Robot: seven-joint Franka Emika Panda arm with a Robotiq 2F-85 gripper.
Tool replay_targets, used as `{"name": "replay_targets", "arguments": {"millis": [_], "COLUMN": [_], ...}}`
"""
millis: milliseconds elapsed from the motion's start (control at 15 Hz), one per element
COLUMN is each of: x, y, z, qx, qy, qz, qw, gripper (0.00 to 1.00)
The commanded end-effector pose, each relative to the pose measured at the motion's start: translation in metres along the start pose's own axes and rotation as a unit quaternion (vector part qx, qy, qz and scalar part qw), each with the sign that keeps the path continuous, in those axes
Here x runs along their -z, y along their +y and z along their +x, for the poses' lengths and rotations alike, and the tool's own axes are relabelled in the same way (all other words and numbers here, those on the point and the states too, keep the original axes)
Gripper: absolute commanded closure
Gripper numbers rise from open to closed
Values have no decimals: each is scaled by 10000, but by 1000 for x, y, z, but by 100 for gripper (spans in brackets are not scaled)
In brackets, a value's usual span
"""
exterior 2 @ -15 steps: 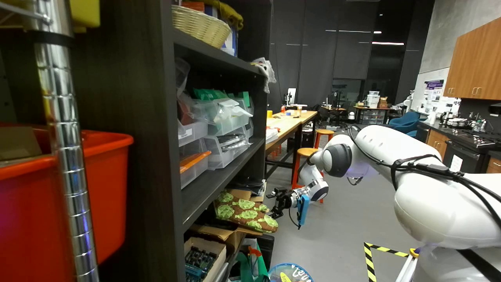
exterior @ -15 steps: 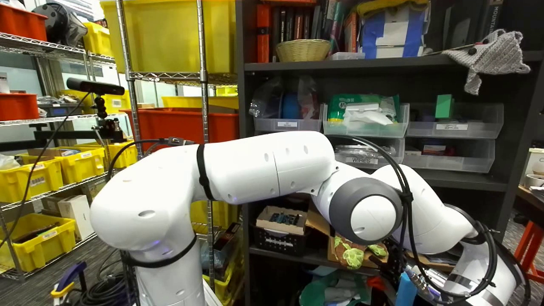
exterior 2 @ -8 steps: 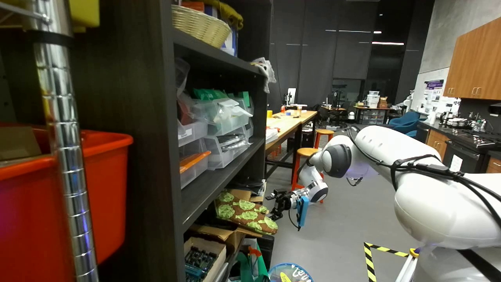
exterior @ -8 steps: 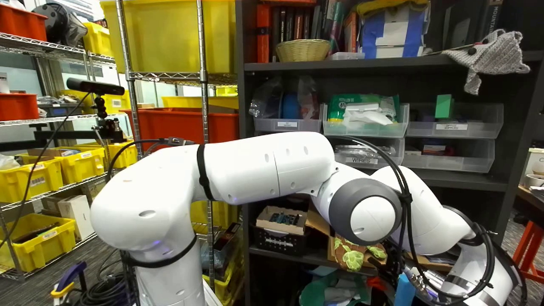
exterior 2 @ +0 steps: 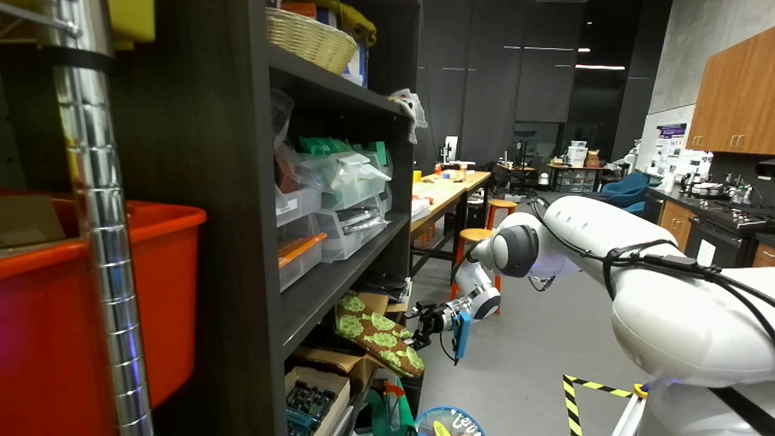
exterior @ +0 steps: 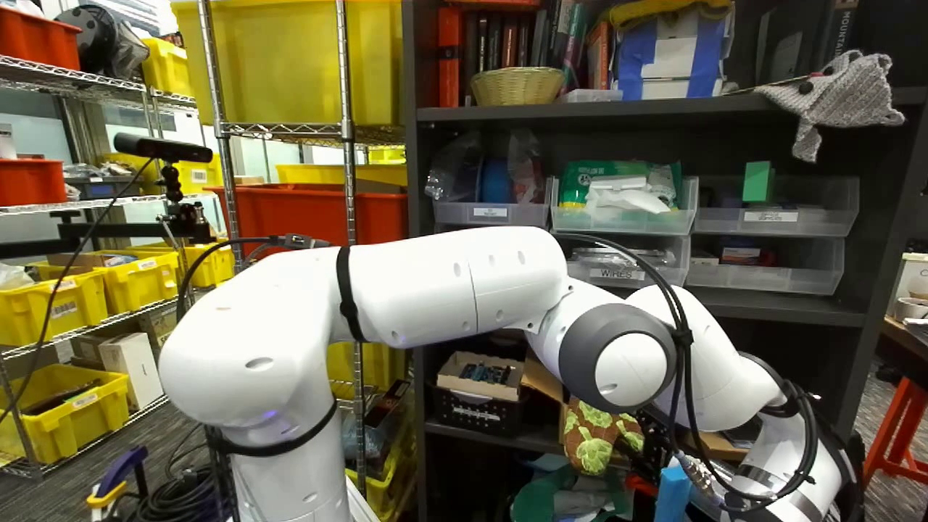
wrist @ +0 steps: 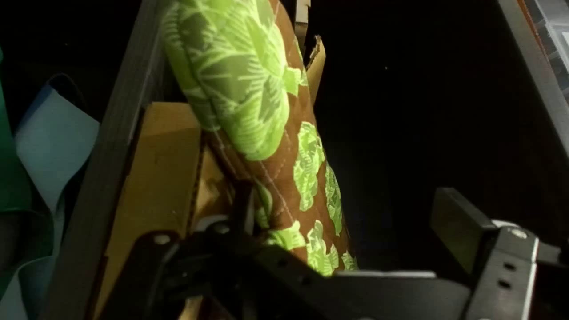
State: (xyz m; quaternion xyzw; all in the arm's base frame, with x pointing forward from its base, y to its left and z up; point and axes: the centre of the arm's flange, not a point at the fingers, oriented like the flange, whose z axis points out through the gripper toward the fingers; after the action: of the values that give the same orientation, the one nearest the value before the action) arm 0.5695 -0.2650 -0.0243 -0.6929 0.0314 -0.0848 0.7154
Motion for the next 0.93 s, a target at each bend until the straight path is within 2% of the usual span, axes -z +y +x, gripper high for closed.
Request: {"name": "replay_targets", "arguments": {"millis": [0,67,133,200,400,667,867], "x": [-15,-17,-17,-17,-13,-8,-7], "y": [-6,-6,-6,-6,-7,-11,-16], "z": [-7,-9,-10,-12,-15,-18,-19], "qx": [118,165,207,251,351,454,504], "qy": [-105,-129,-144,-144,-170,-194,-221], "qz": [59,81,97,121,177,334,450], "qw": [9999,9997,9996,9995,9991,9982,9975], "gripper": [0,0,8,26,44,78,99]}}
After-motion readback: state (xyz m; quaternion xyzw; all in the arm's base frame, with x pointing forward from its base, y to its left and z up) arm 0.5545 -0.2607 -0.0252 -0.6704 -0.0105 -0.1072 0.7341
